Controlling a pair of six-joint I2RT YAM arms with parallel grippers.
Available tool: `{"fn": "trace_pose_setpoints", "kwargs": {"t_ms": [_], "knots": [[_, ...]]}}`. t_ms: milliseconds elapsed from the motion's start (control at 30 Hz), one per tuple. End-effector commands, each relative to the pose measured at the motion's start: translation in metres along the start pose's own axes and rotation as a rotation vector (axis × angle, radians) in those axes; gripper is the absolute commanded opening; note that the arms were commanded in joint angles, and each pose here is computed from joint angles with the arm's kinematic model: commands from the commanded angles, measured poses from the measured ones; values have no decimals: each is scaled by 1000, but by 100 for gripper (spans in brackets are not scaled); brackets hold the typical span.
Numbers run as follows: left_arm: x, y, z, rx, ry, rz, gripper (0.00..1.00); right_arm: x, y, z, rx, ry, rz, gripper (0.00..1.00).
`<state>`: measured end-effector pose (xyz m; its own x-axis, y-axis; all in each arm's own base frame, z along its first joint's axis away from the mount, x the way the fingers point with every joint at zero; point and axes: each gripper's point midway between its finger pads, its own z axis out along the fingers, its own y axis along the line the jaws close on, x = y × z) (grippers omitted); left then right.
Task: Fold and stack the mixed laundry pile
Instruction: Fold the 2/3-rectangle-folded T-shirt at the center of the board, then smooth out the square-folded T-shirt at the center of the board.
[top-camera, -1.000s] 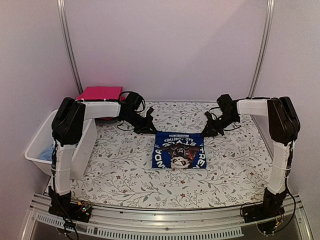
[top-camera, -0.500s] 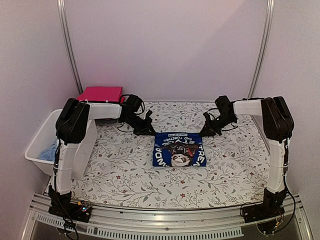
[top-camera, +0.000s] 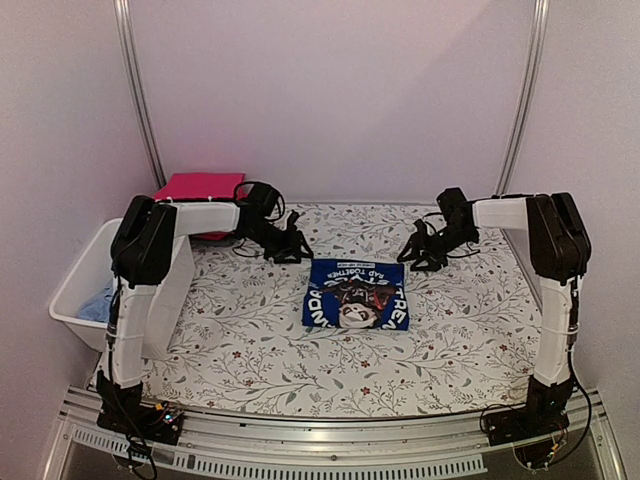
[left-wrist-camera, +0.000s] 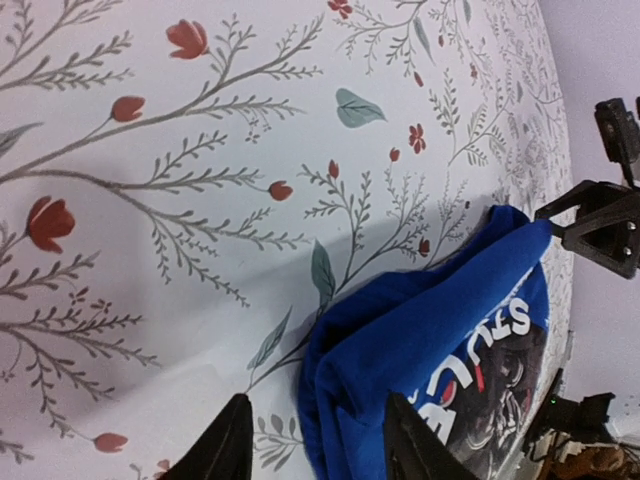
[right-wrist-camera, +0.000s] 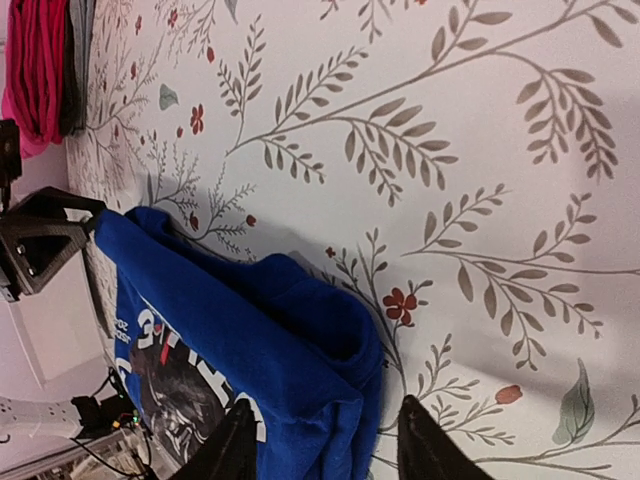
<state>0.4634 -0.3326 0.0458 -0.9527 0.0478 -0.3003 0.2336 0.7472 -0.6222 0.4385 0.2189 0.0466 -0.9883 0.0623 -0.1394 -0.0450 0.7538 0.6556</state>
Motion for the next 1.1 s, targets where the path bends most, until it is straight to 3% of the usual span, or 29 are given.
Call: {"fn": "trace_pose_setpoints", "kwargs": {"t_ms": [0,167,333,467,600,767,933,1067], "knots": [[-15,-4,-45,3,-88,-4,48,-32,26,-55,-15,-150,-39,60],[15,-37,-79,99,-84,63,55,-5,65,-82,-134,-141,-84,69],[76,-83,-87,270,-24,189,63,61,112,-67,-235,-17,-169,72],[128,-121,-76,407,69,254,65,114,143,-47,-350,99,-235,73],[149,-145,-52,493,118,272,66,145,156,-22,-434,198,-251,73],[133,-138,-18,494,109,210,66,138,132,15,-392,216,-192,73],[127,-97,20,456,140,61,66,135,85,52,-313,239,-108,73],[143,-65,21,439,163,-42,65,162,33,78,-237,316,-14,72]]}}
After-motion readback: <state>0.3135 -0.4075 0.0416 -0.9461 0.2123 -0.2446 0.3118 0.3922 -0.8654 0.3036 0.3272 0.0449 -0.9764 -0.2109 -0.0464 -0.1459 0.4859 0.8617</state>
